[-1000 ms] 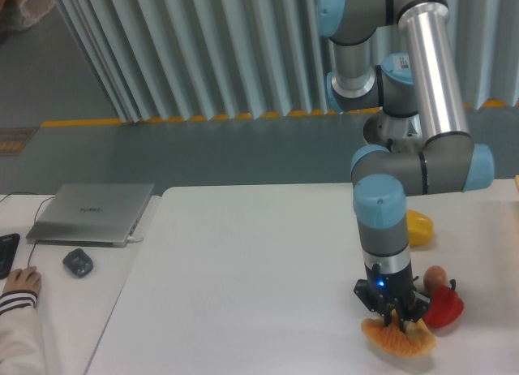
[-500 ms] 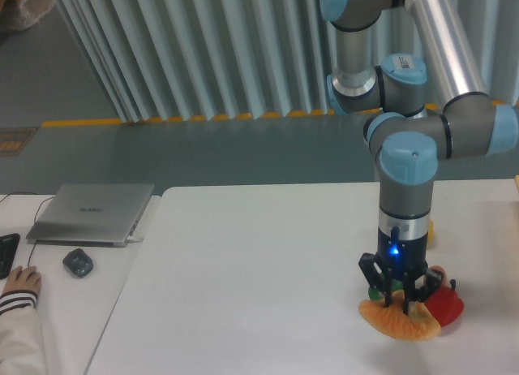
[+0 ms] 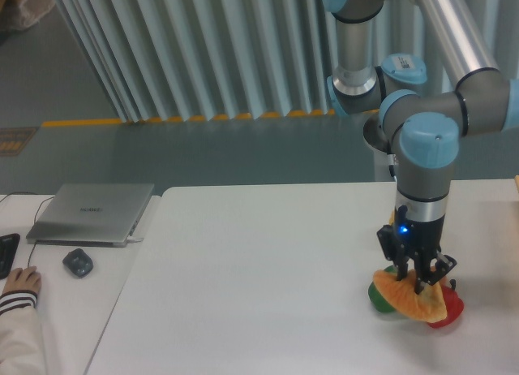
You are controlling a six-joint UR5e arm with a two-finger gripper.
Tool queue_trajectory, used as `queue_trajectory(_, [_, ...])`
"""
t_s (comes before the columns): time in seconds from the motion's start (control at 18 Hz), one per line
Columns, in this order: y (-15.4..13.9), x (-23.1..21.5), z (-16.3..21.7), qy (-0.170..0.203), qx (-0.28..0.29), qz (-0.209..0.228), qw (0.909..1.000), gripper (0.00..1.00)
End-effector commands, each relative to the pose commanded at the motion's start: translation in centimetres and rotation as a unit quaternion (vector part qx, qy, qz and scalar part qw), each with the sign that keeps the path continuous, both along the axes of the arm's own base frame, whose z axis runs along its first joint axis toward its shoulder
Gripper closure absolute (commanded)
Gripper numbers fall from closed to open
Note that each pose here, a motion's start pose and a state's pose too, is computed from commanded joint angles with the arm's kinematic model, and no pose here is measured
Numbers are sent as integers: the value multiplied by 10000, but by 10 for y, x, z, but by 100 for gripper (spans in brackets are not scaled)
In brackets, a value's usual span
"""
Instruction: Place the triangular bread in the basket
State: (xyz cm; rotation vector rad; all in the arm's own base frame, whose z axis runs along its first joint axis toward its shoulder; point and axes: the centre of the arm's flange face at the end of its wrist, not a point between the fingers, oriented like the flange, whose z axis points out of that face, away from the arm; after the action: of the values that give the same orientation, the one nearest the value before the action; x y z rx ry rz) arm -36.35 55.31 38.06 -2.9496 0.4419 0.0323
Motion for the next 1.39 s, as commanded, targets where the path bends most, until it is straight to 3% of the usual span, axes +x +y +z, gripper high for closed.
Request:
queue_trajectory(0.17, [-18,-15,-5,122,-74,-699,9975,65])
queue_trajectory(0.39, [-49,-51,-11,265,-154,-1611,9865,65])
queue_trajectory(0.83, [-108,-94,0,408,-211,-2536,9662,65])
queue_trajectory(1.11, [-124,-103,2,586,-815,-3299,9387,65])
queue_trajectory(1.17, [-129,-107,2,582,-819,-3351,9368,65])
queue_trajectory(1.39, [-156,-130,-1,553,-730,-3125,9455,61])
